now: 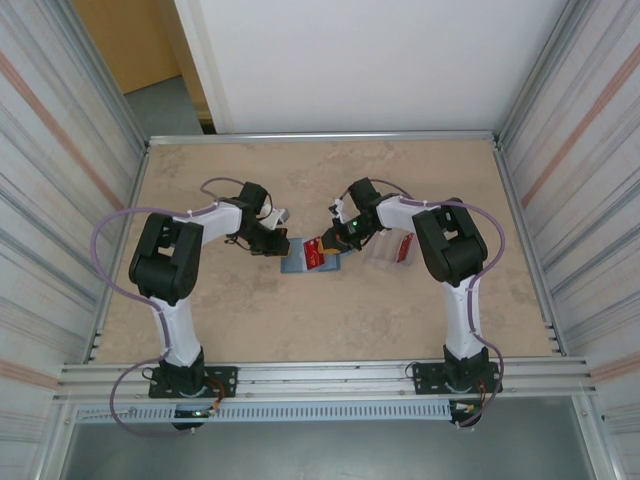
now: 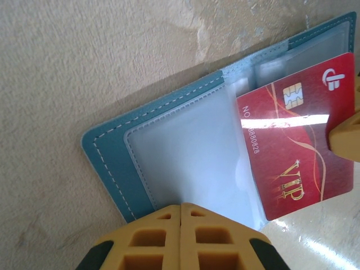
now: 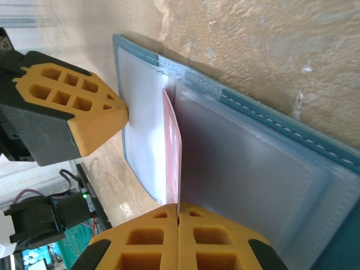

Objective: Put the credit cards into the card holder
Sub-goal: Insert the credit card into the card slot.

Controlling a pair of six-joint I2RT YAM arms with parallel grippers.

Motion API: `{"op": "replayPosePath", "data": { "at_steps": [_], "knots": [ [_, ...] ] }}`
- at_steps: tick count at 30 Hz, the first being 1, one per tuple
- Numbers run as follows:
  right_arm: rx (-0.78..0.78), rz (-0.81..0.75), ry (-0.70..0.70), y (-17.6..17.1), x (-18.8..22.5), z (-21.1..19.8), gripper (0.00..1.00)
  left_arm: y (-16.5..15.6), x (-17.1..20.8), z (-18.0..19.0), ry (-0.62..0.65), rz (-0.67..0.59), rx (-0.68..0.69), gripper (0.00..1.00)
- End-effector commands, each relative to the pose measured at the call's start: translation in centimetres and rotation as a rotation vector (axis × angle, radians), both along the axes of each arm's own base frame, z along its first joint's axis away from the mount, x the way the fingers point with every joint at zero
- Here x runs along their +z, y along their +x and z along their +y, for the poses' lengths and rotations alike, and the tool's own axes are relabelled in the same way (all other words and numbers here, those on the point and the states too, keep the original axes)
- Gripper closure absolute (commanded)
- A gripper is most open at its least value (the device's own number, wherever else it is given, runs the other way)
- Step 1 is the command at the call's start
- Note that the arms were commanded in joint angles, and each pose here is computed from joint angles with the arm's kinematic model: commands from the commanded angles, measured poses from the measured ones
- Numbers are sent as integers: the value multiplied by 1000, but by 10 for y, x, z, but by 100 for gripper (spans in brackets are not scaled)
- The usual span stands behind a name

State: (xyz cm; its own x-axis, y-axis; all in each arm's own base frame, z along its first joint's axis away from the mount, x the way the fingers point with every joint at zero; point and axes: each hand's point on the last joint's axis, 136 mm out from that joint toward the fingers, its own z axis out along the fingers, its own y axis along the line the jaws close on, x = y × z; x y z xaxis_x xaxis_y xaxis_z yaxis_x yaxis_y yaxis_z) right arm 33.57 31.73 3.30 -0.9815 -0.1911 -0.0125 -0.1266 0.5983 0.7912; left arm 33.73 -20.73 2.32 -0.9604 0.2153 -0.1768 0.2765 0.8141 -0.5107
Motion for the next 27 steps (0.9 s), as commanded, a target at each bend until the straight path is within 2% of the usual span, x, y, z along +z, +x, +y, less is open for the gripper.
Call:
{"op": "replayPosePath", "data": {
  "at_steps": [1,6,15,27],
  "knots": [
    [8,20,-48,-5,-18,-3,100,-2,-11,8,37,17,2,100],
    [12,14,-30,-5,-17,-2,100,-3,-13,8,39,17,0,100],
    [21,-18,115,-2,10,12,100,-3,-13,6,44,15,-9,100],
    [-48,-4,60,5,-5,6,100,-2,-13,6,44,14,-9,100]
  ]
}}
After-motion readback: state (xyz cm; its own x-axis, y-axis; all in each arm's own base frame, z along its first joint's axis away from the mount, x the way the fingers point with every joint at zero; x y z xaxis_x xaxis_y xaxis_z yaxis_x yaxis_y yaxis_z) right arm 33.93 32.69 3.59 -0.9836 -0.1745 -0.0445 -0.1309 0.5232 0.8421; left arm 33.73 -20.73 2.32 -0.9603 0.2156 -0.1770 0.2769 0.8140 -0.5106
